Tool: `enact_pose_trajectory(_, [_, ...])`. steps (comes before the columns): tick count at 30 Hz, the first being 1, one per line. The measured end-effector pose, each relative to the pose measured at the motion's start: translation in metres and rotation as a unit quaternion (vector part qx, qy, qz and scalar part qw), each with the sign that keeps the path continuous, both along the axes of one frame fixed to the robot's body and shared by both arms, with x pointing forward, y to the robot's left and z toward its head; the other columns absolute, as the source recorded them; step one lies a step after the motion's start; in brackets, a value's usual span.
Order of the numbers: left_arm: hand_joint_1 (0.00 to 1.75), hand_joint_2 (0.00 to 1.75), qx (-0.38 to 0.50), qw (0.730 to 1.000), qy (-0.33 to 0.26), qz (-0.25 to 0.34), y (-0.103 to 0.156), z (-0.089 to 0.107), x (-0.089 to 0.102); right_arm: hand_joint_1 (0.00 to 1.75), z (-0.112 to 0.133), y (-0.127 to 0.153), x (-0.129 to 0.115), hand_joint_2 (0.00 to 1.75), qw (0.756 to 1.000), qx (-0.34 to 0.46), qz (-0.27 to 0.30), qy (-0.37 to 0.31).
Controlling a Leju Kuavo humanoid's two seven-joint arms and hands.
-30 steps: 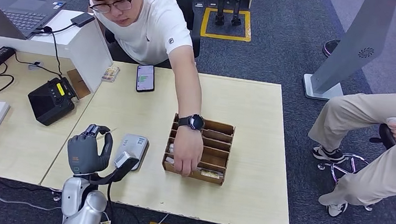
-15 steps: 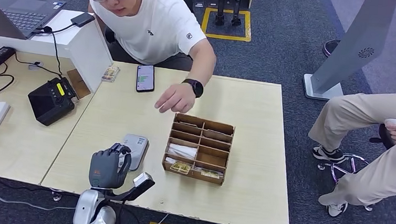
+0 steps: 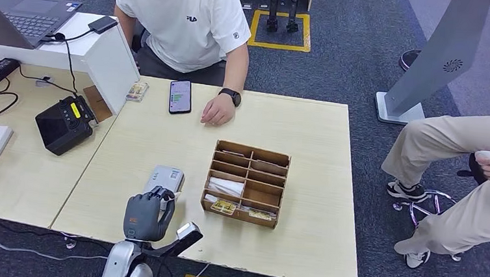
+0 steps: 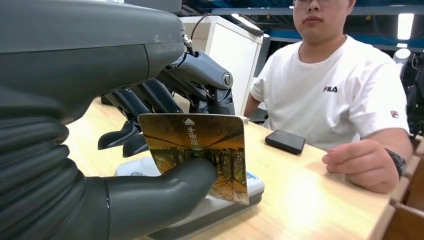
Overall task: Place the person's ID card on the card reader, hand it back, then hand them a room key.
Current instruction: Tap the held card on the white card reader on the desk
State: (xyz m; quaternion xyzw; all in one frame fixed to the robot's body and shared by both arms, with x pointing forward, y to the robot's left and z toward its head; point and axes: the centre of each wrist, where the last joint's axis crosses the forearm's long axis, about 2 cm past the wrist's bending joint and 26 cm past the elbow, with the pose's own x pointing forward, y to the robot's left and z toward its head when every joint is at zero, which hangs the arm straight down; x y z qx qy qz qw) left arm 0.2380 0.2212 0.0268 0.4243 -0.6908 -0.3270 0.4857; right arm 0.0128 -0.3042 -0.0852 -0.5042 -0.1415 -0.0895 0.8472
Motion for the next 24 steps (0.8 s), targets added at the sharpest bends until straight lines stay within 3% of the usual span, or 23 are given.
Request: enact_pose_trajectory(24, [1.75,1.75,-0.026,0.999,0.02,-0.021,-0.015,-0.009,-0.011,0.0,0.0,0.0,-0.001,1.75,1.0,0.002,-0.014,0.0])
